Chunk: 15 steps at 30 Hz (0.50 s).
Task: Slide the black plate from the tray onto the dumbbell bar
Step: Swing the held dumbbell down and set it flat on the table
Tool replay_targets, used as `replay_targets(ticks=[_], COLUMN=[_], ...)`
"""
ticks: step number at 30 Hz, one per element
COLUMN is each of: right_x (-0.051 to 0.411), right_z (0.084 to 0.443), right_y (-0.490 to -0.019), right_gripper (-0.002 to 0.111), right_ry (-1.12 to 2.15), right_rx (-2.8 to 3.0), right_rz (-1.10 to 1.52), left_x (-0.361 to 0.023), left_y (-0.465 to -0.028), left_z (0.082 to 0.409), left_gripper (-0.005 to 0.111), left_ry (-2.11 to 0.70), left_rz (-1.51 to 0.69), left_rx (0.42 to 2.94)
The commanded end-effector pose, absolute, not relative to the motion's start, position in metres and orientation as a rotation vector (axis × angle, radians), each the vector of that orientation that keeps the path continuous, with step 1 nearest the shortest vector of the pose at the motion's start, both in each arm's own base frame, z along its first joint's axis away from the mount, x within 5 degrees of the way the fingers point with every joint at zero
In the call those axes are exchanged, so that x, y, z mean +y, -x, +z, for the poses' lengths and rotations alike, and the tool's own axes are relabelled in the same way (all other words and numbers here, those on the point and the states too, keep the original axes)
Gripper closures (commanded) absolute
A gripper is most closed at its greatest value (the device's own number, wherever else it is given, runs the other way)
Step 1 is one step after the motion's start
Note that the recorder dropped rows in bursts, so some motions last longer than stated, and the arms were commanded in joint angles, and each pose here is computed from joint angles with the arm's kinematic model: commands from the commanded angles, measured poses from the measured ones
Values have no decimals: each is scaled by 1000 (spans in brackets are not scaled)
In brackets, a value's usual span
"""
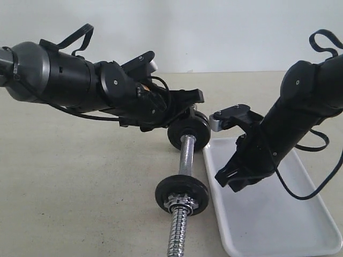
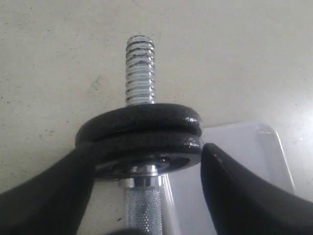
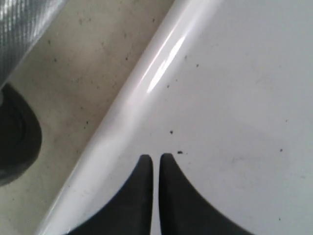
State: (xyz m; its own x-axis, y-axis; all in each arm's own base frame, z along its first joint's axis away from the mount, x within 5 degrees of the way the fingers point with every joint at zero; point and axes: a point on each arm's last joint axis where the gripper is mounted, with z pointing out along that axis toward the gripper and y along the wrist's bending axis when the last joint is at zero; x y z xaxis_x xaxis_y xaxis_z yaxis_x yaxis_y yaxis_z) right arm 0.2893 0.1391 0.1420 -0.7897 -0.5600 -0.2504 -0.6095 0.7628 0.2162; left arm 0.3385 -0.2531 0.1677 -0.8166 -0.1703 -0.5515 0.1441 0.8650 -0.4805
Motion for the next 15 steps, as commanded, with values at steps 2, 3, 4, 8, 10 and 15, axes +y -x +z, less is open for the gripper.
replay_targets(ticks=[2, 3, 4, 8, 10, 15], right_x=[143, 143, 143, 143, 143, 143], right_z=[147, 147, 147, 148, 148, 149], right_y=[-294, -295, -295, -295, -296, -296], right_gripper=[107, 107, 107, 107, 107, 107], right_ry=[875, 872, 872, 869, 864, 861], right_rx=[2728, 2723, 2722, 2718, 2712, 2706], right_rz=[453, 461, 463, 461, 456, 453], left_x=[-253, -252, -250, -242, -239, -238], left_y=[-333, -333, -333, -334, -334, -333], left_z=[166, 165, 164, 161, 161, 164], left_gripper=[48, 48, 48, 48, 48, 48], left_ry=[-246, -285, -315, -366, -376, -434], left_rz=[-612, -598, -584, -551, -542, -529], left_rx=[2461, 2471, 2479, 2526, 2539, 2535])
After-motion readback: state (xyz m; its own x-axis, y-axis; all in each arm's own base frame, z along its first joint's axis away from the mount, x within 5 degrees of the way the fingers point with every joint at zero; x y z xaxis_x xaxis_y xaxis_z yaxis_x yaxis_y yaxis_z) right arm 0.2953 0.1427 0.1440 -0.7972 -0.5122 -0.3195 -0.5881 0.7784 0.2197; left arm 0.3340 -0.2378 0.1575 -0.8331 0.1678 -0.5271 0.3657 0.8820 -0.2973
